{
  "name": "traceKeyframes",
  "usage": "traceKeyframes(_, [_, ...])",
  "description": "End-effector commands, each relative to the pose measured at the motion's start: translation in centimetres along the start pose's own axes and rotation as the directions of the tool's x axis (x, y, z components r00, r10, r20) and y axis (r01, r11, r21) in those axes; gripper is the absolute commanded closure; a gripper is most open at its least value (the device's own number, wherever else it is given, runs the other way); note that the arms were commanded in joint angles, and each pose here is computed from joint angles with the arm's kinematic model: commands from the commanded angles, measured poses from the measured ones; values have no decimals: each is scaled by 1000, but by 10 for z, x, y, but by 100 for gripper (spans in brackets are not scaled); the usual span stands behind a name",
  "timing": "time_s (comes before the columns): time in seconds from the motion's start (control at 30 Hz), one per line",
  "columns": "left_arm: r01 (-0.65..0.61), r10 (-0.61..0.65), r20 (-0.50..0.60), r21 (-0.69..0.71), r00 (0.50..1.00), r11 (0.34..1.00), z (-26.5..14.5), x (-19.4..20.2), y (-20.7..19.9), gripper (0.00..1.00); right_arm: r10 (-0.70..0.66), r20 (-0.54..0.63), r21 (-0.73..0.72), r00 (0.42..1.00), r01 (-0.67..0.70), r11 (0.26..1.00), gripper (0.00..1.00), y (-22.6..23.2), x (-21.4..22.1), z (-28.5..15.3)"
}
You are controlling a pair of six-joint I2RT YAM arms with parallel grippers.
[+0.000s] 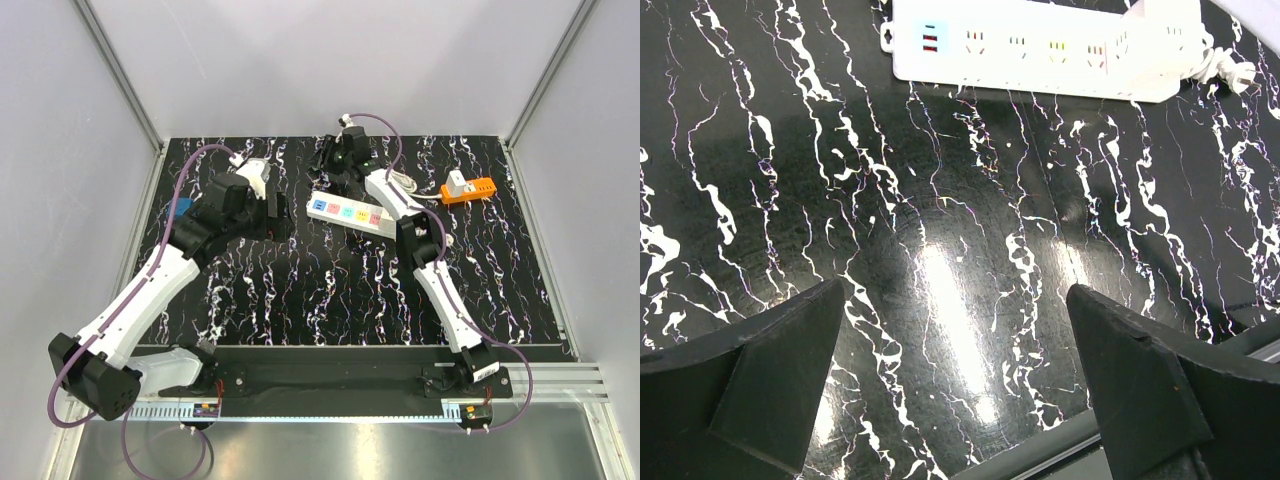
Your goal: Insert the plug
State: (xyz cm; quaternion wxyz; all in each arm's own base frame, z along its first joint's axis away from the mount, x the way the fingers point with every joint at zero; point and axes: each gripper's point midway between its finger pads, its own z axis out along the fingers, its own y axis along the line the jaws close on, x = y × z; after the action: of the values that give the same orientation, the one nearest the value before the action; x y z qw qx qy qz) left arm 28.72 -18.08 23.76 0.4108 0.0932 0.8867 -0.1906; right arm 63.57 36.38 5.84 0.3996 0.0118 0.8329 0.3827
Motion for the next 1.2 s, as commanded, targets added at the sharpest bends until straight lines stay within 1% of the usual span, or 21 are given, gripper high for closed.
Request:
traceKeyframes(0.0, [1,-2,75,4,997,1000,-5,-16,-1,1,18,50,-60,999,-15,998,53,17,-8,6])
traceKeyframes(0.07, [3,-1,82,-22,997,1000,-4,-18,4,1,4,45,-75,999,-1,997,53,22,-7,5])
traceKeyframes(0.1, [3,-1,80,-26,997,1000,-3,-17,5,1,-3,48,-53,999,6,999,53,20,-8,5])
traceKeyframes(0.13, [3,-1,81,-28,997,1000,-2,-17,5,1,-16,55,-17,998,17,1000,51,16,-11,0])
traceKeyframes(0.17, [1,1,76,-29,997,1000,-2,-16,6,1,-20,94,51,995,15,999,48,4,-20,-2])
traceKeyframes(0.2, [3,-1,76,-28,997,1000,-1,-16,5,1,-35,129,62,991,27,998,47,12,-36,-10])
traceKeyframes(0.23, [3,-1,75,-25,997,1000,-1,-16,4,1,-46,125,83,991,36,996,45,5,-31,-10])
traceKeyframes(0.37, [1,1,75,-26,997,1000,-2,-16,5,1,-79,158,1,984,80,997,42,23,-47,-16])
traceKeyframes(0.43, [2,0,77,-27,997,1000,-2,-16,5,1,-58,180,31,982,53,998,42,22,-55,-19])
traceKeyframes(0.47, [3,-1,79,-28,997,1000,-2,-17,6,1,-50,211,74,976,35,997,41,15,-61,-20])
traceKeyframes(0.57, [5,-2,76,-35,997,999,-1,-17,8,1,-48,243,103,969,23,994,38,6,-65,-17])
traceKeyframes(0.6, [4,-1,78,-34,997,999,-1,-17,7,1,-45,233,116,971,18,993,37,-3,-56,-10])
traceKeyframes(0.63, [4,-2,78,-31,997,1000,-1,-17,7,1,-36,247,115,968,8,993,36,-2,-60,-10])
traceKeyframes(0.7, [4,-2,73,-29,997,1000,0,-16,6,1,-14,252,135,968,-21,991,34,-13,-54,-4])
traceKeyframes(0.83, [9,-7,72,-32,997,999,1,-16,8,1,12,266,104,964,-41,994,29,-16,-50,5])
traceKeyframes(0.9, [9,-7,68,-33,998,999,2,-16,8,1,26,295,47,955,-42,998,28,-11,-54,10])
traceKeyframes(1.0, [9,-7,58,-31,998,999,5,-14,9,1,59,312,-15,948,-57,998,29,-8,-55,14])
traceKeyframes(1.03, [14,-13,56,-29,998,999,5,-14,9,1,78,318,-31,945,-71,997,31,-6,-58,14])
traceKeyframes(1.17, [20,-18,55,-37,998,999,6,-14,12,1,118,292,-68,949,-103,992,35,-9,-53,16])
